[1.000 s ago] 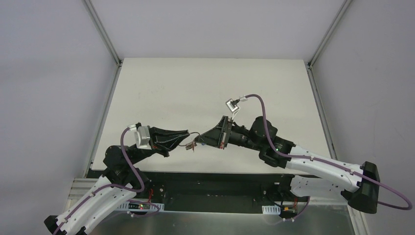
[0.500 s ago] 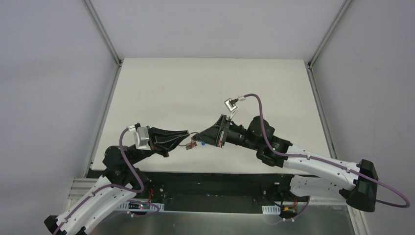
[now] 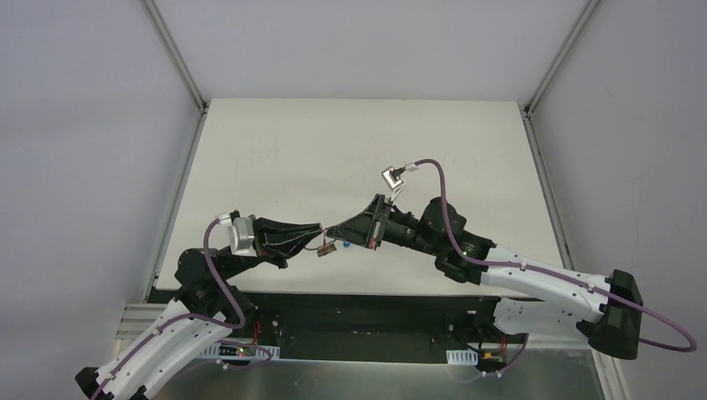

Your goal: Put the keys on the keyring

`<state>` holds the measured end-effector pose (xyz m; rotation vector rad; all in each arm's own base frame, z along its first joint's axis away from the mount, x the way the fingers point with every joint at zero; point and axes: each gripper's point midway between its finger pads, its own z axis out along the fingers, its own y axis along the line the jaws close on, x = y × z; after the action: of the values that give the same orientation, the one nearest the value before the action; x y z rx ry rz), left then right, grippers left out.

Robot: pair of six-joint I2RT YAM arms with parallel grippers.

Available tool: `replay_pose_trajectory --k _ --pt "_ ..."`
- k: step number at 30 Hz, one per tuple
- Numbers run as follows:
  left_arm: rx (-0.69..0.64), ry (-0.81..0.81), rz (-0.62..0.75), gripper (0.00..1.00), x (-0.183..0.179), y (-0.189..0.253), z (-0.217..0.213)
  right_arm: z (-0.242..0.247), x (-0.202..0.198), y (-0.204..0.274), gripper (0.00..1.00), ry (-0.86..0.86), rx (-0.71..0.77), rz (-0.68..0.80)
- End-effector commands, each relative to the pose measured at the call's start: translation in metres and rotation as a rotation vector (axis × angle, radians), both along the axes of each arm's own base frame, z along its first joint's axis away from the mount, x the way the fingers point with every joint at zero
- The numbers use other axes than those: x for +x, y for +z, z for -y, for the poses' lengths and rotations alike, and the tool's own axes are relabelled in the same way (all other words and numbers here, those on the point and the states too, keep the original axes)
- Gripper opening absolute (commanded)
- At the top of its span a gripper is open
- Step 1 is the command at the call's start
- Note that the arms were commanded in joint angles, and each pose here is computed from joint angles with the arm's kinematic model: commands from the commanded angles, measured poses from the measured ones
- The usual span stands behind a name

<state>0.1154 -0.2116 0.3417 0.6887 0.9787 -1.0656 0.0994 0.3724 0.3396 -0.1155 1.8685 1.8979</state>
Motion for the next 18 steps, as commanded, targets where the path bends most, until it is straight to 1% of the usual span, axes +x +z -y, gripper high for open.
replay_pose_trajectory --k 1,18 --pt "-0.05 -0.03 0.06 0.0 -0.0109 0.0149 -0.0031 -0.0005 -0.0013 0.0327 0.0 0.001 0.096 0.03" --pt "-0.044 -0.042 0.074 0.0 -0.0123 0.0132 -0.0012 -0.0043 0.0054 0.031 0.0 -0.022 0.093 0.005"
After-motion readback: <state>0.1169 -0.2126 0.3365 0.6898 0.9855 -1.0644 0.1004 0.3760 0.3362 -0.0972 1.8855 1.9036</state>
